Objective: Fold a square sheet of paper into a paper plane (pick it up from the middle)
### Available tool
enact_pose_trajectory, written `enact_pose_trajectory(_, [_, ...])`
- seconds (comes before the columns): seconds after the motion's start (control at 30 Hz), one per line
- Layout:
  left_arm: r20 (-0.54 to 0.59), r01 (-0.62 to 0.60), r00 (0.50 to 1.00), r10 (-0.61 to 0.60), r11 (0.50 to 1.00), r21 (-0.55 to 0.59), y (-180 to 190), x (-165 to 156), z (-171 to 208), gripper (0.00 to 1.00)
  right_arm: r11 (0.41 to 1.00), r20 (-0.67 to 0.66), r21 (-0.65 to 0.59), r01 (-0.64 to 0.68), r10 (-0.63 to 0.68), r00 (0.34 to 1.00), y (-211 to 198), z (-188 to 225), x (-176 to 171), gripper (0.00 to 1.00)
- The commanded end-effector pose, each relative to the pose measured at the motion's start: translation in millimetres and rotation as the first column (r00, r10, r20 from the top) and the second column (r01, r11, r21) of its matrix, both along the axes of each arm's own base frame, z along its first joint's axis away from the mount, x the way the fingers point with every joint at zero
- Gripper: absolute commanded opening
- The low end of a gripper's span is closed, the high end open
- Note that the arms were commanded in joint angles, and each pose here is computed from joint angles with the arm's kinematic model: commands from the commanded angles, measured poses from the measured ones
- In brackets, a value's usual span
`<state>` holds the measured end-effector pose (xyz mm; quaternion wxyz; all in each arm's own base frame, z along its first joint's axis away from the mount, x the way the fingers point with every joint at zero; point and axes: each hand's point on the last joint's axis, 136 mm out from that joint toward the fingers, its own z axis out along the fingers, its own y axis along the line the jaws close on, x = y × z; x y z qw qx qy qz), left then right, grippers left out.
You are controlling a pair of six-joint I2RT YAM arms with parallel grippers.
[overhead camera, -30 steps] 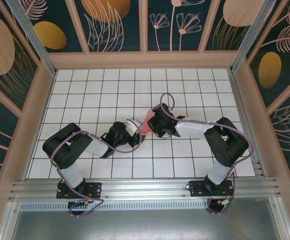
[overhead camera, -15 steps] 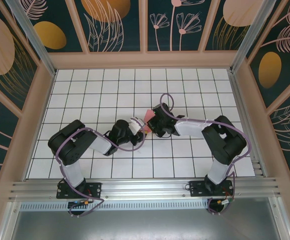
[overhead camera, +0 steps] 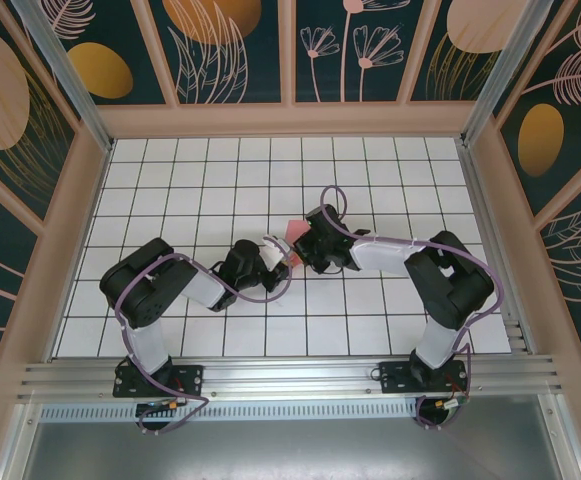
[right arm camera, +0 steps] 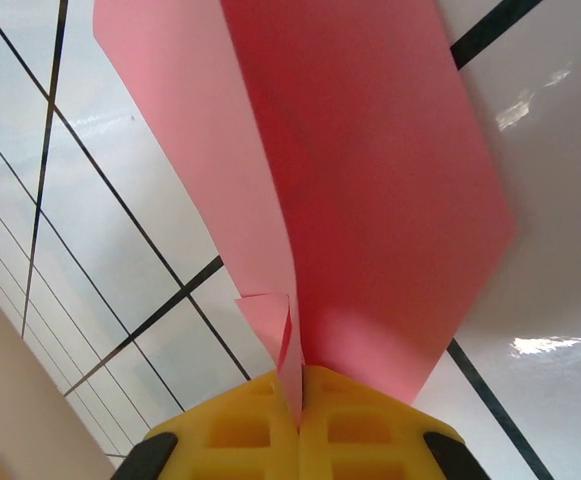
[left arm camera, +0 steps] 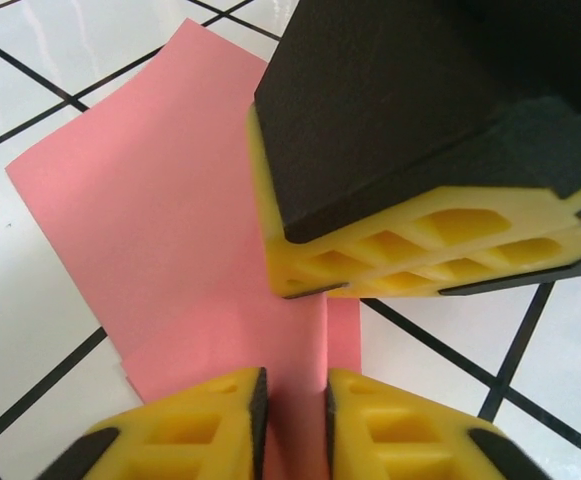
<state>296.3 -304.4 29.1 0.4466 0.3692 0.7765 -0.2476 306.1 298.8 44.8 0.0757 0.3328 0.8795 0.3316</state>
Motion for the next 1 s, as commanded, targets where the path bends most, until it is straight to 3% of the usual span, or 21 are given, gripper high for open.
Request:
enact_pose_trajectory(0.0, [0.031, -0.004, 1.0, 0.005, 1.0, -0.018, -4, 5, 7, 0.17, 1.0, 0.008, 0.024, -0.017, 0.016, 1.0, 6, 5, 9, 0.02])
enact_pose_trajectory(0.23, [-0.024, -0.025, 0.999, 0.024, 0.998, -0.056, -2, -1, 6, 0.12, 0.995, 0.163, -0.017, -0.1, 0.101, 0.981, -7, 31, 26, 0.41])
enact_pose_trajectory(0.37, [-0.072, -0.064, 0.996, 0.056, 0.992, -0.106, 1, -4, 10, 0.11, 0.982, 0.274, -0.043, -0.186, 0.19, 0.943, -14, 45, 27, 0.5])
enact_pose_trajectory(0.53, [-0.139, -0.118, 0.986, 0.096, 0.98, -0.159, 2, -5, 15, 0.11, 0.971, 0.338, -0.093, -0.218, 0.237, 0.911, -27, 46, 19, 0.48])
enact_pose_trajectory(0.73, [-0.207, -0.166, 0.971, 0.121, 0.962, -0.218, 1, -4, 22, 0.12, 0.973, 0.326, -0.073, -0.22, 0.232, 0.916, -32, 34, 14, 0.31])
enact_pose_trajectory(0.97, [-0.232, -0.181, 0.964, 0.127, 0.957, -0.228, 0, -4, 21, 0.12, 0.967, 0.316, -0.065, -0.246, 0.253, 0.914, -21, 28, 21, 0.2])
